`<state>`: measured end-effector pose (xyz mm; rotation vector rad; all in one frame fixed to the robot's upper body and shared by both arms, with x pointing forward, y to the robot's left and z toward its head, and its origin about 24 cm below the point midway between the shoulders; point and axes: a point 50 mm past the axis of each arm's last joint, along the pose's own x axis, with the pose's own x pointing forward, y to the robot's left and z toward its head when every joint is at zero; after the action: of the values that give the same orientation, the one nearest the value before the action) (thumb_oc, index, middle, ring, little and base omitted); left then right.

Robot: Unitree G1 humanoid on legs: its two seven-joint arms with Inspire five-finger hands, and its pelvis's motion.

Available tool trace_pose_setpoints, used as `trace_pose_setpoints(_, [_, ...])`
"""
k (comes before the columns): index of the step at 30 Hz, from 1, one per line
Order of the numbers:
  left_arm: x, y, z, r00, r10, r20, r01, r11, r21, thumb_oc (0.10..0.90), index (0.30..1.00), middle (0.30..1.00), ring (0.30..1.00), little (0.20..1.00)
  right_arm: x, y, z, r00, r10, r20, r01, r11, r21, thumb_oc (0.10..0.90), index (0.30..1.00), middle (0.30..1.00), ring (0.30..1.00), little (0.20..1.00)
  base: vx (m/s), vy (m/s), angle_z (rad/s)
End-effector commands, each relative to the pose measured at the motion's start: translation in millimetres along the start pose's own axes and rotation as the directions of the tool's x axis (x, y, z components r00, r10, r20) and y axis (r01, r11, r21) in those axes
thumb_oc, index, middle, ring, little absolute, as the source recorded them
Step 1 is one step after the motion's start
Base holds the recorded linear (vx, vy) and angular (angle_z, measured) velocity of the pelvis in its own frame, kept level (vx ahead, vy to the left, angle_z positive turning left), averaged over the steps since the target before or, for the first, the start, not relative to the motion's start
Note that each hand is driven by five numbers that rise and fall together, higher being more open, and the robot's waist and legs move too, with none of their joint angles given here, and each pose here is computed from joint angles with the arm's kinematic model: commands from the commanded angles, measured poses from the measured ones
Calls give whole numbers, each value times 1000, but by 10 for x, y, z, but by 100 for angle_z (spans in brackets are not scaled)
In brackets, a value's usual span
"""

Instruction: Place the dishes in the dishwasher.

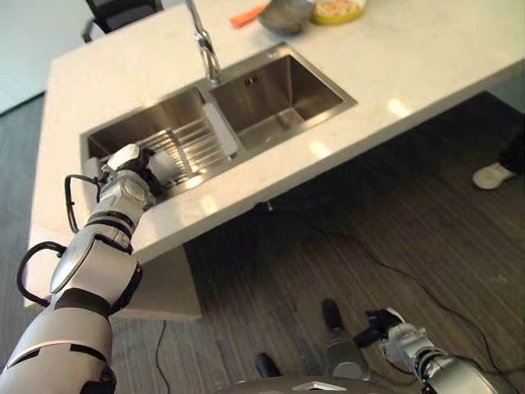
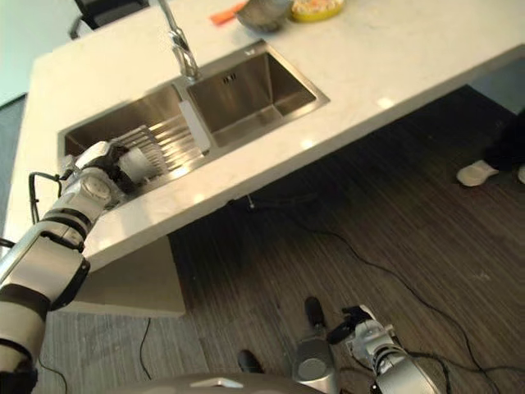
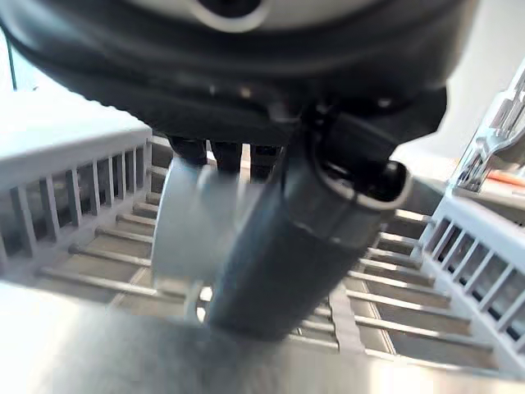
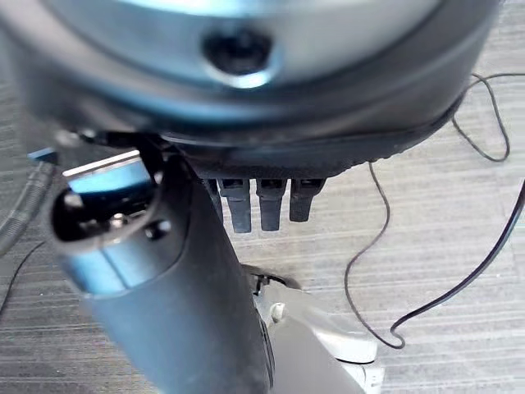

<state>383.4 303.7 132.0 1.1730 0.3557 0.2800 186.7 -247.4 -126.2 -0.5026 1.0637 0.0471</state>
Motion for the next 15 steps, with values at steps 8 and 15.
trace_pose_setpoints(8, [-138,-676,20,978,-206,18,198,958,207,400,300,300,300,300,14,135,333,994,22,107,-12,996,-91,800,900,900,900,900,39,-12,7])
trace_pose_setpoints(15, [-158,141,612,890,259,374,-245,966,-84,400,300,300,300,300,-23,155,90,991,33,127,-33,999,0,800,900,900,900,900,95,-39,4])
